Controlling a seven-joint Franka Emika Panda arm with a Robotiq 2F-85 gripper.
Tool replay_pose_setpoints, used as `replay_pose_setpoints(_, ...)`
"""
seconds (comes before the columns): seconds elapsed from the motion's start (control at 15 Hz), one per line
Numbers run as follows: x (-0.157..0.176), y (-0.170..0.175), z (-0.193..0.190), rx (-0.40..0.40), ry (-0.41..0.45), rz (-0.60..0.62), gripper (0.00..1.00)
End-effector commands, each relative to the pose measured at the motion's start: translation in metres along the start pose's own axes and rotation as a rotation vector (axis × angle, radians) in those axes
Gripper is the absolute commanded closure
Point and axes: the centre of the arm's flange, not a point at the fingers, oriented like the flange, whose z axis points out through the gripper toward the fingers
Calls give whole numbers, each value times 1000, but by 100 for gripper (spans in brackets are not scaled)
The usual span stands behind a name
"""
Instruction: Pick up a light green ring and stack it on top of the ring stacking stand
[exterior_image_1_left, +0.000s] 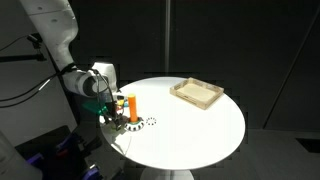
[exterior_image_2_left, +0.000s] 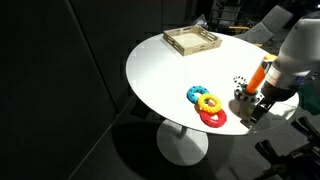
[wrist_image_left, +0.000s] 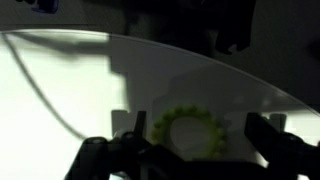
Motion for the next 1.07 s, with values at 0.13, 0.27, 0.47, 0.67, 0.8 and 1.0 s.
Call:
replay_pose_setpoints(0.13,-3,8,-3,-11,18,25,0)
replay_pose_setpoints(0.27,-2,10,-1,-8,22,26,0)
replay_pose_setpoints(0.47,0,10,0,-3,35,23,0)
replay_pose_setpoints(0.67,2,10,1,-1,51,22,0)
replay_pose_setpoints(0.8,2,11,2,1,58,22,0)
replay_pose_setpoints(1.0,1,11,5,2,60,22,0)
